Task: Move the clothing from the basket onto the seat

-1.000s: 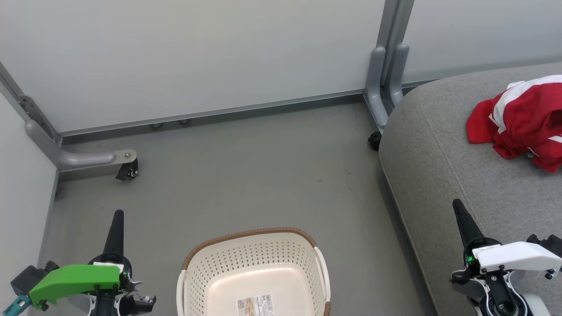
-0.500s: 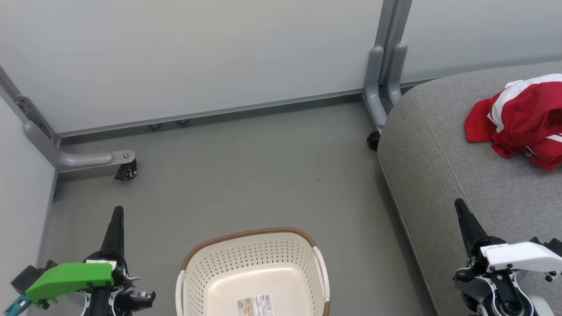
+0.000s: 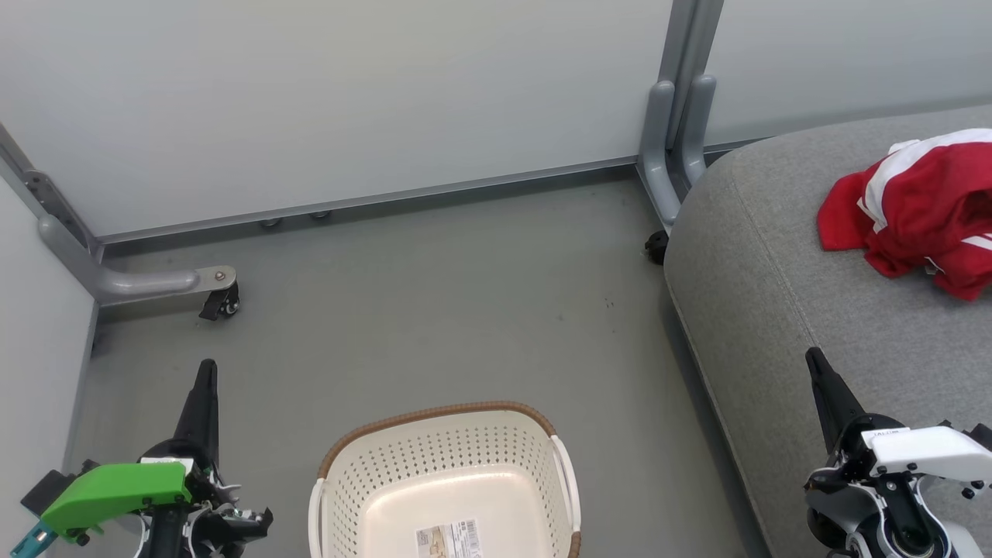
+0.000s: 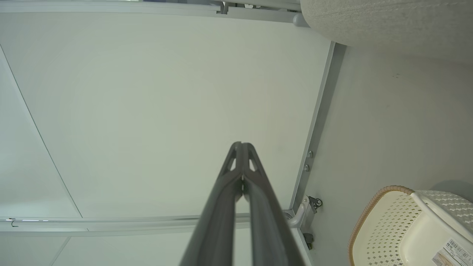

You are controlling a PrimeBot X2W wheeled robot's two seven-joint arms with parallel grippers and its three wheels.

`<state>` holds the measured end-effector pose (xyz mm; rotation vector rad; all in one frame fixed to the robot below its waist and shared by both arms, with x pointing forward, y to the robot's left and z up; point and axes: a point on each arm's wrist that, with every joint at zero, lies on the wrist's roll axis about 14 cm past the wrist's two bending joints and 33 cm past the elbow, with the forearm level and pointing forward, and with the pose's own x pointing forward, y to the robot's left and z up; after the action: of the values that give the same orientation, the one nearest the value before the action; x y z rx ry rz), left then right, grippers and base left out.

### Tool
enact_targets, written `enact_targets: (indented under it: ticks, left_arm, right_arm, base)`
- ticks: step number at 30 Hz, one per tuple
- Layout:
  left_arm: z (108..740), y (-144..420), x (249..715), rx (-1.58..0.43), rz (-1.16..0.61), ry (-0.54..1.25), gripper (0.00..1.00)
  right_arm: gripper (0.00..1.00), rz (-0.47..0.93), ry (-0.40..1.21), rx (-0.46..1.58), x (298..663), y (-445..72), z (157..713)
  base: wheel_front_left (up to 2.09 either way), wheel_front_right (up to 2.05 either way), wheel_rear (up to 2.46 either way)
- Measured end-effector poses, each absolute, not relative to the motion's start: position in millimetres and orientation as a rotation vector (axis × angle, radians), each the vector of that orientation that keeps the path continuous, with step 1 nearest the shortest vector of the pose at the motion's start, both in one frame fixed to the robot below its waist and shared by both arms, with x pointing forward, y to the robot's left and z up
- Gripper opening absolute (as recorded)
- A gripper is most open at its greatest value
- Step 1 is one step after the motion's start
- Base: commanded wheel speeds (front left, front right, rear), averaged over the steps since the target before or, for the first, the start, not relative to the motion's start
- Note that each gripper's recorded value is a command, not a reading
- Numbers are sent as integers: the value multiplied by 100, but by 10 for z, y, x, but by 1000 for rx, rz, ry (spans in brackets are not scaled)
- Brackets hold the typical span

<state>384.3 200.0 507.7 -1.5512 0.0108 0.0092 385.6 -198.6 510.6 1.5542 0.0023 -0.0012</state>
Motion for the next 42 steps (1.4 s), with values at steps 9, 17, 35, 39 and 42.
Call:
enact_targets:
  ticks: [9, 17, 35, 39, 42]
  left_arm:
    - [5098, 2001, 3855, -1573, 4, 4, 0]
    - [5098, 2001, 3855, -1574, 4, 4, 0]
    - [5098, 2001, 3855, -1574, 4, 4, 0]
    - [5098, 2001, 3855, -1574, 4, 4, 0]
    - [5099, 2001, 3855, -1574, 4, 4, 0]
  right_arm:
    - [0, 1, -1, 1574, 3858, -1995, 5114]
    - [0, 1, -1, 1575, 3858, -1997, 5114]
    - [0, 1, -1, 1577, 3858, -1998, 5114]
    - [0, 2, 0, 1577, 3857, -1995, 5114]
    - [0, 2, 0, 1577, 3857, -1997, 5114]
  base:
    - [0, 0, 0]
    - [0, 0, 0]
    - [0, 0, 0]
    - [0, 0, 0]
    - [0, 0, 0]
